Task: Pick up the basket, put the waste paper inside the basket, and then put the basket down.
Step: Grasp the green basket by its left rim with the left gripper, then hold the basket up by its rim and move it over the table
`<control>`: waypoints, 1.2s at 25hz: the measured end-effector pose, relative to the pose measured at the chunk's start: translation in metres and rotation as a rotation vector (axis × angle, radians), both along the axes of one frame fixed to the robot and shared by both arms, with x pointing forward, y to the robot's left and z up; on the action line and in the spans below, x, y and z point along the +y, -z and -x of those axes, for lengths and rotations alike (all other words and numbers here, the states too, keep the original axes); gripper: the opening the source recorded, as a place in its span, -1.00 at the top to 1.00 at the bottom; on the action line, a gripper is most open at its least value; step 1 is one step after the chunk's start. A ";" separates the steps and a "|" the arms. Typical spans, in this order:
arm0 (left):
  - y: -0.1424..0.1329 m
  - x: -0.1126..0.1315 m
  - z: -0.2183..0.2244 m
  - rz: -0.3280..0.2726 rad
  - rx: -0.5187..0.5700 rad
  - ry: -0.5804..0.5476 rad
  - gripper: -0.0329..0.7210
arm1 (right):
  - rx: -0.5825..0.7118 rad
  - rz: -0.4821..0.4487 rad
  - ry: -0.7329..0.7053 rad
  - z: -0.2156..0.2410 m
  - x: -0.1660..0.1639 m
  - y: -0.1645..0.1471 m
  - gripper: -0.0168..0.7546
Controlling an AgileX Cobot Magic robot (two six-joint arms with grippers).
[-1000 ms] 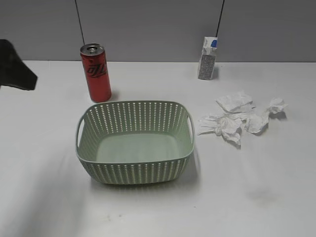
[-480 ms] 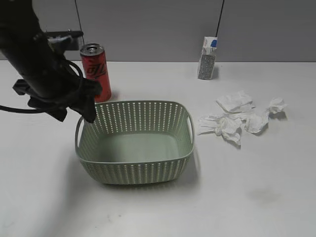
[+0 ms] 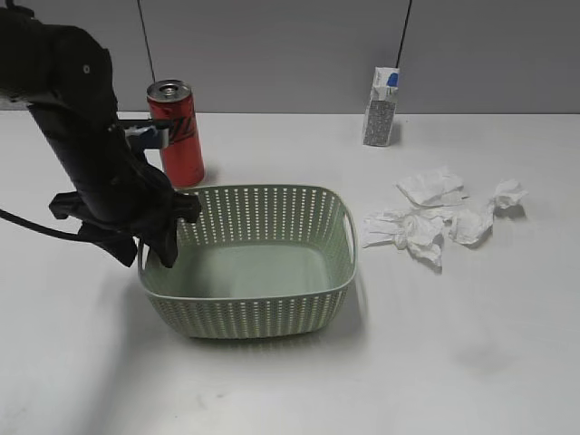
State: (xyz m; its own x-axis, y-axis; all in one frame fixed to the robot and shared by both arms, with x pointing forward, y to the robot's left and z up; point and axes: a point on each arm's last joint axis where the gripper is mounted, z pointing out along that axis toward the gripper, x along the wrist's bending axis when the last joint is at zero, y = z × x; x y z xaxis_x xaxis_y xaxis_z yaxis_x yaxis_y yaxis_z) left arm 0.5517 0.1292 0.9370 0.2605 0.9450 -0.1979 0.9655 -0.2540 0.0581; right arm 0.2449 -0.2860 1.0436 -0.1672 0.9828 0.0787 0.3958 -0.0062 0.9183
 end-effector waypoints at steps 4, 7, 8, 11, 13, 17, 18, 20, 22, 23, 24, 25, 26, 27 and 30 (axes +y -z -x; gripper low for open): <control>0.000 -0.001 -0.002 0.009 -0.018 -0.008 0.52 | 0.000 0.000 0.000 0.000 0.000 0.000 -0.30; 0.000 -0.001 -0.003 0.012 -0.024 -0.012 0.88 | 0.000 0.000 0.000 0.000 0.000 0.000 -0.30; 0.000 -0.001 -0.002 0.012 -0.024 -0.010 0.91 | 0.000 0.000 0.000 0.000 0.000 0.000 -0.30; -0.007 0.000 -0.001 0.010 -0.039 -0.002 0.91 | -0.004 -0.001 0.001 0.000 0.000 0.000 -0.30; -0.019 0.003 0.000 0.004 -0.075 0.013 0.91 | -0.023 -0.005 0.002 -0.001 0.000 -0.003 -0.30; -0.053 0.010 0.006 0.003 -0.181 0.041 0.91 | 0.004 -0.031 0.002 -0.018 0.002 -0.013 -0.22; -0.061 0.011 0.008 0.007 -0.202 0.044 0.91 | 0.026 -0.032 0.006 -0.025 0.002 -0.016 -0.19; -0.073 0.013 0.011 0.017 -0.233 0.045 0.91 | 0.070 -0.032 0.012 -0.041 0.003 -0.021 -0.13; -0.080 0.014 0.014 0.025 -0.253 0.045 0.91 | 0.124 -0.024 0.015 -0.062 0.003 -0.028 -0.10; -0.082 0.015 0.014 0.027 -0.257 0.045 0.91 | 0.135 -0.017 0.015 -0.072 0.004 -0.034 -0.09; -0.084 0.015 0.015 0.028 -0.260 0.045 0.91 | 0.159 -0.007 0.013 -0.084 0.004 -0.038 -0.09; -0.084 0.015 0.015 0.029 -0.261 0.045 0.91 | 0.182 0.005 0.011 -0.098 0.005 -0.042 -0.09; -0.084 0.015 0.015 0.029 -0.261 0.045 0.91 | 0.203 0.012 0.010 -0.110 0.005 -0.045 -0.09; -0.084 0.015 0.015 0.029 -0.261 0.045 0.91 | 0.233 0.018 0.008 -0.125 0.006 -0.048 -0.09; -0.084 0.015 0.015 0.033 -0.258 0.042 0.91 | 0.317 0.036 -0.006 -0.171 0.009 -0.054 -0.09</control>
State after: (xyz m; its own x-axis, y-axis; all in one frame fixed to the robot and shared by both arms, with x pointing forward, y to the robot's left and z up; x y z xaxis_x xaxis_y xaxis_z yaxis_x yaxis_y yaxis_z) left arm 0.5366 0.1438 1.0211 0.3453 0.9264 -0.1503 0.9063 -0.2876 0.3098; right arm 0.4161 -0.2770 1.0979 -0.1462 0.9849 0.0928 0.6625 0.0278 0.7485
